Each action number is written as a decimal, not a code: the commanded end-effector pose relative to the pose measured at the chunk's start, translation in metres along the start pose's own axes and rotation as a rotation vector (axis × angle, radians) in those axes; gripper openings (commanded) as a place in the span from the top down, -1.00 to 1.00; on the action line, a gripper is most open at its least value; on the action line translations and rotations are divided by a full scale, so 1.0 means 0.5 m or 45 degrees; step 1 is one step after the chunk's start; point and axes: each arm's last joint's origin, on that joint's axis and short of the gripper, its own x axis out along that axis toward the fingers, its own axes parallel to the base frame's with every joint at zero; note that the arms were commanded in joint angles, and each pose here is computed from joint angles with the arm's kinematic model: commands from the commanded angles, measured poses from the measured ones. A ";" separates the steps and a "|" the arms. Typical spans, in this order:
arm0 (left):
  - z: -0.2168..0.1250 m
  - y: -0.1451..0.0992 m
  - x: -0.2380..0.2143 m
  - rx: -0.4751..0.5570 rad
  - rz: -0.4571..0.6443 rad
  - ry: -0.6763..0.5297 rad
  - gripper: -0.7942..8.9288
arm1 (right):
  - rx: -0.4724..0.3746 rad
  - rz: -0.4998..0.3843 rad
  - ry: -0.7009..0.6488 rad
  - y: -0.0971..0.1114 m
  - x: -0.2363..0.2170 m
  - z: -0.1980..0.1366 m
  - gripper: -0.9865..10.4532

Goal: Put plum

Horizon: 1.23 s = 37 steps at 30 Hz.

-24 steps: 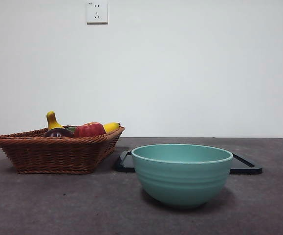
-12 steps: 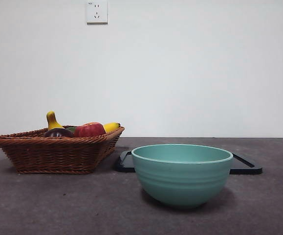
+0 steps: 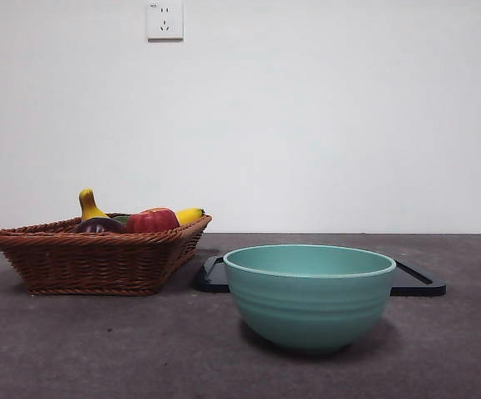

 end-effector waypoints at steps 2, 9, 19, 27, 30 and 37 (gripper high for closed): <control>-0.015 -0.001 0.004 -0.007 0.002 0.035 0.82 | -0.058 0.005 -0.028 0.004 -0.006 0.007 0.82; -0.015 -0.001 0.004 -0.007 0.002 0.035 0.82 | -0.168 -0.185 -0.387 -0.022 -0.048 0.022 0.82; -0.015 -0.001 0.004 -0.007 0.002 0.035 0.82 | -0.177 -0.652 -0.877 -0.104 -0.043 -0.042 0.82; -0.015 -0.001 0.004 -0.007 0.002 0.035 0.82 | -0.199 -0.857 -1.088 -0.163 0.042 -0.136 0.82; -0.015 -0.001 0.004 -0.007 0.002 0.035 0.82 | -0.214 -0.855 -1.125 -0.178 0.075 -0.168 0.82; -0.015 -0.001 0.004 -0.007 0.002 0.035 0.82 | -0.202 -0.847 -1.131 -0.205 0.136 -0.221 0.82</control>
